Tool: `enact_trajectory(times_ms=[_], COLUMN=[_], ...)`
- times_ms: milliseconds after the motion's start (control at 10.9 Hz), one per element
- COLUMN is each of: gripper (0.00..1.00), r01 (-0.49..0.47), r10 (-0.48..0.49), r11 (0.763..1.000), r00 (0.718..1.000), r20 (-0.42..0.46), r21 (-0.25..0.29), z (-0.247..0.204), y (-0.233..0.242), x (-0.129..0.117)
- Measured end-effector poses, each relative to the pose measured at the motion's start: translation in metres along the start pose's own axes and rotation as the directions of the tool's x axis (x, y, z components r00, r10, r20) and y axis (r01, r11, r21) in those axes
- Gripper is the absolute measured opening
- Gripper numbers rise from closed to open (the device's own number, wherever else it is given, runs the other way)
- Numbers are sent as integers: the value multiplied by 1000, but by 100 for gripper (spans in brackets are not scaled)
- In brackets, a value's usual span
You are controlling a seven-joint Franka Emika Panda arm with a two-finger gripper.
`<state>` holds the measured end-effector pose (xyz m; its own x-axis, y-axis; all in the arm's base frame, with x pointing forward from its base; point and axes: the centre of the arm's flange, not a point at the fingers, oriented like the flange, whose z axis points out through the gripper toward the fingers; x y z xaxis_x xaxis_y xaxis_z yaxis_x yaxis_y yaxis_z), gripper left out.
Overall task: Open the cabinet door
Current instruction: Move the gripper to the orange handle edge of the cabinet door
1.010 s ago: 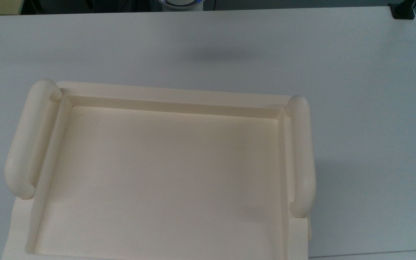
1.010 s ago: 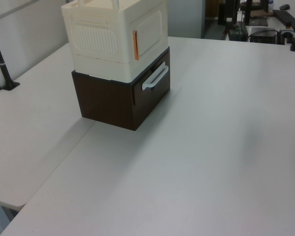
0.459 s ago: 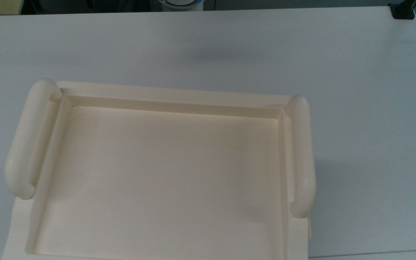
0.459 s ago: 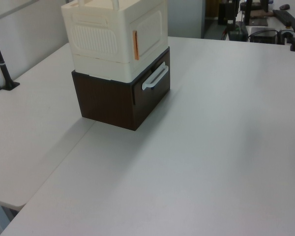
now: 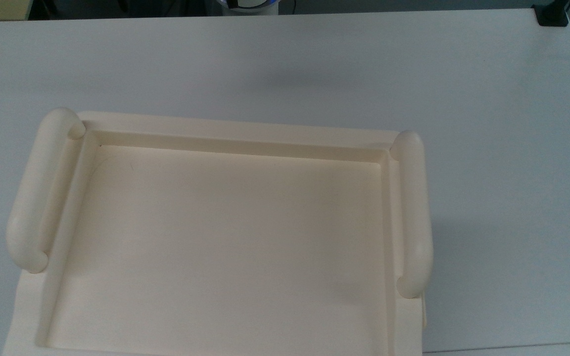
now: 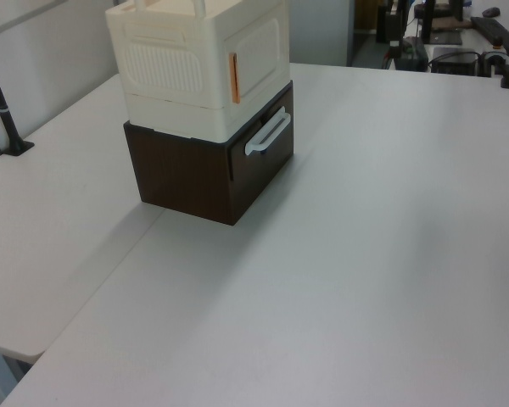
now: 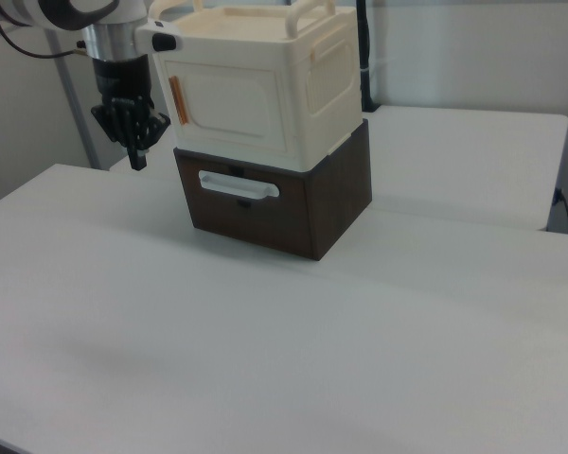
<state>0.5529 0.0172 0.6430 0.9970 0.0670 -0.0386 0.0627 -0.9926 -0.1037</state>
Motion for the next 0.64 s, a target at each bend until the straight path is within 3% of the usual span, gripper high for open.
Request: enact_trajectory(times_ms=[459, 642], gripper=[9, 16], r01=[21, 69], r10=[-22, -71], r11=[1000, 997], r00=[993, 968], r20=[-119, -242], r21=[-9, -17], z=[-3, -14], y=[-12, -42], x=[20, 32])
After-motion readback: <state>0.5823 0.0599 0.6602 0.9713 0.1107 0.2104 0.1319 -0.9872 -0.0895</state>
